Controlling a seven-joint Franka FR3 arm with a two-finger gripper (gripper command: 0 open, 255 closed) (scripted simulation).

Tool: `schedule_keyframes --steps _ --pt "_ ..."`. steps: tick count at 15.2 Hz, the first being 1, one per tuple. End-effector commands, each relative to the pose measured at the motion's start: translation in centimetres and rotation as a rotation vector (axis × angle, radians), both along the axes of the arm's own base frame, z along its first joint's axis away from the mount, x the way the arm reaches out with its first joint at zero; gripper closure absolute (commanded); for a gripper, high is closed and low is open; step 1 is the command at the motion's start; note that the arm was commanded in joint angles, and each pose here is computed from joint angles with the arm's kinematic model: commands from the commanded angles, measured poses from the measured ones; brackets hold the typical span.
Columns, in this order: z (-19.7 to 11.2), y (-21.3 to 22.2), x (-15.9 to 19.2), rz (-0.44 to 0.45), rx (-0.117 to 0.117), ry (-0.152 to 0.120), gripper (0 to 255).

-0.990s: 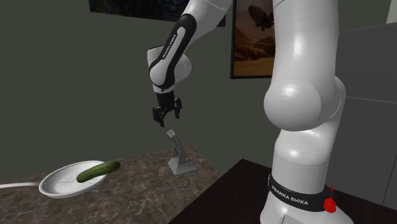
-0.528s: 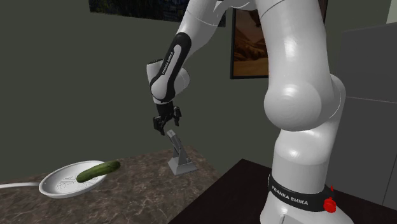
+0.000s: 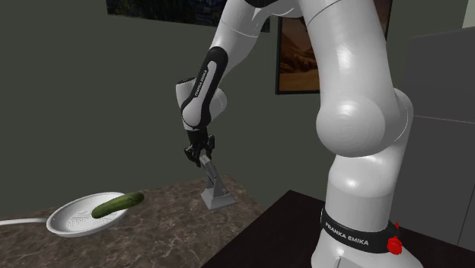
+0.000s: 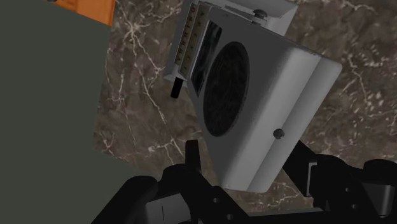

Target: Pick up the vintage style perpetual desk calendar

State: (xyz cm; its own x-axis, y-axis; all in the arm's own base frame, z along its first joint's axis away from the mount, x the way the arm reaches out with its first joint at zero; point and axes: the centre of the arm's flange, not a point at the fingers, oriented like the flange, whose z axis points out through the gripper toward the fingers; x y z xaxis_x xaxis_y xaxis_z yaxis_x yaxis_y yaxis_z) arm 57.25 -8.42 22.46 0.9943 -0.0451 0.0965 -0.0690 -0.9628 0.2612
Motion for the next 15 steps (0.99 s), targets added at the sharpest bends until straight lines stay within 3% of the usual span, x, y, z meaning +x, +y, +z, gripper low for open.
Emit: schedule_keyframes --steps 1,7,15 --pt "-0.1 0.0 0.0 0.000 0.000 0.001 255" --pt "-0.1 0.0 0.0 0.000 0.000 0.001 255" --pt "4.2 0.0 0.0 0.000 0.000 0.001 255"
